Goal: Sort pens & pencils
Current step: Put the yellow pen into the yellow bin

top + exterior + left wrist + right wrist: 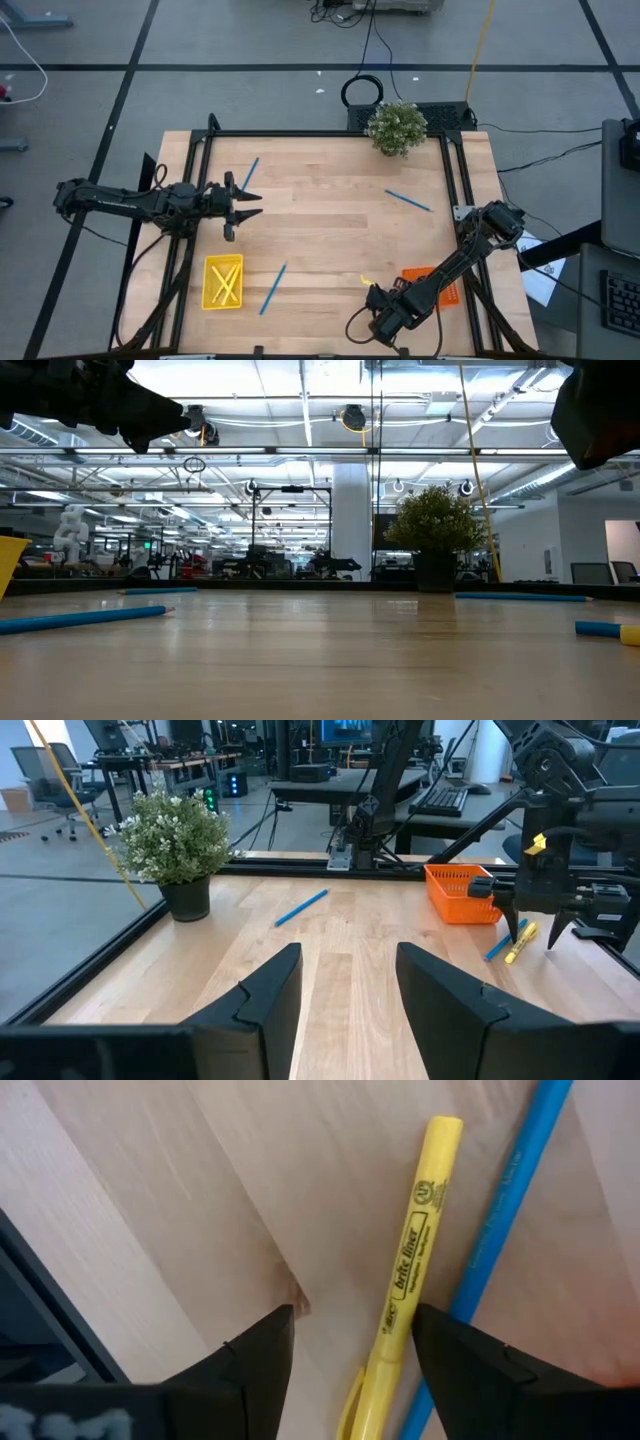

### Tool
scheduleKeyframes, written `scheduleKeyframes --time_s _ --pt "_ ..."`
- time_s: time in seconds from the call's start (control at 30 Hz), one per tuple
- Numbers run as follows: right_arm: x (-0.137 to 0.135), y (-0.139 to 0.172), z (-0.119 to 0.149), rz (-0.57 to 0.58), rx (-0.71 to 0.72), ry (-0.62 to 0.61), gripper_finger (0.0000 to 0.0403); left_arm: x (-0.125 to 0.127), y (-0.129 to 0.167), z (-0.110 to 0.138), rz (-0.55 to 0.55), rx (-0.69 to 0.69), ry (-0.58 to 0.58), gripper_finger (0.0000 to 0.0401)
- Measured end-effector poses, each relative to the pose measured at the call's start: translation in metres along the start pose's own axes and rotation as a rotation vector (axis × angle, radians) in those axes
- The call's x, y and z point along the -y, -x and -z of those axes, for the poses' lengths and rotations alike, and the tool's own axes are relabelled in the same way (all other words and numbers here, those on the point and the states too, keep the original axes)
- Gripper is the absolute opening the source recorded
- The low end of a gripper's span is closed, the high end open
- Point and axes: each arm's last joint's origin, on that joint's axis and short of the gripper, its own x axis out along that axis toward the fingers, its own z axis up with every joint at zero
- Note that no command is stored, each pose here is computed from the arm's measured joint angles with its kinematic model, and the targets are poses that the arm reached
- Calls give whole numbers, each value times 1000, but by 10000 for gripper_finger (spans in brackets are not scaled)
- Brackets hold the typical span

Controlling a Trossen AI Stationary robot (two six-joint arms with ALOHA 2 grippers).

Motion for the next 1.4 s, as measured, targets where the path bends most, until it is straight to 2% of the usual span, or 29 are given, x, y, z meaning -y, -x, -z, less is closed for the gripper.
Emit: scheduleKeyframes --time_s 0.13,0.43,0.6,0.77,1.1,1.4 --pt "0 0 0 3 -1 21 164 0 0 0 0 0 0 170" --pt "0 0 0 1 0 67 14 0 0 0 0 0 0 170" --pt "0 1 0 -2 3 115 17 0 0 0 0 -1 0 170" --pt "-3 1 -1 -26 24 171 4 0 0 0 0 -1 -1 170" --pt "-6 0 -6 -73 34 199 8 0 0 0 0 -5 -1 170" --pt "-3 1 -18 -64 73 251 9 0 0 0 0 -5 0 170"
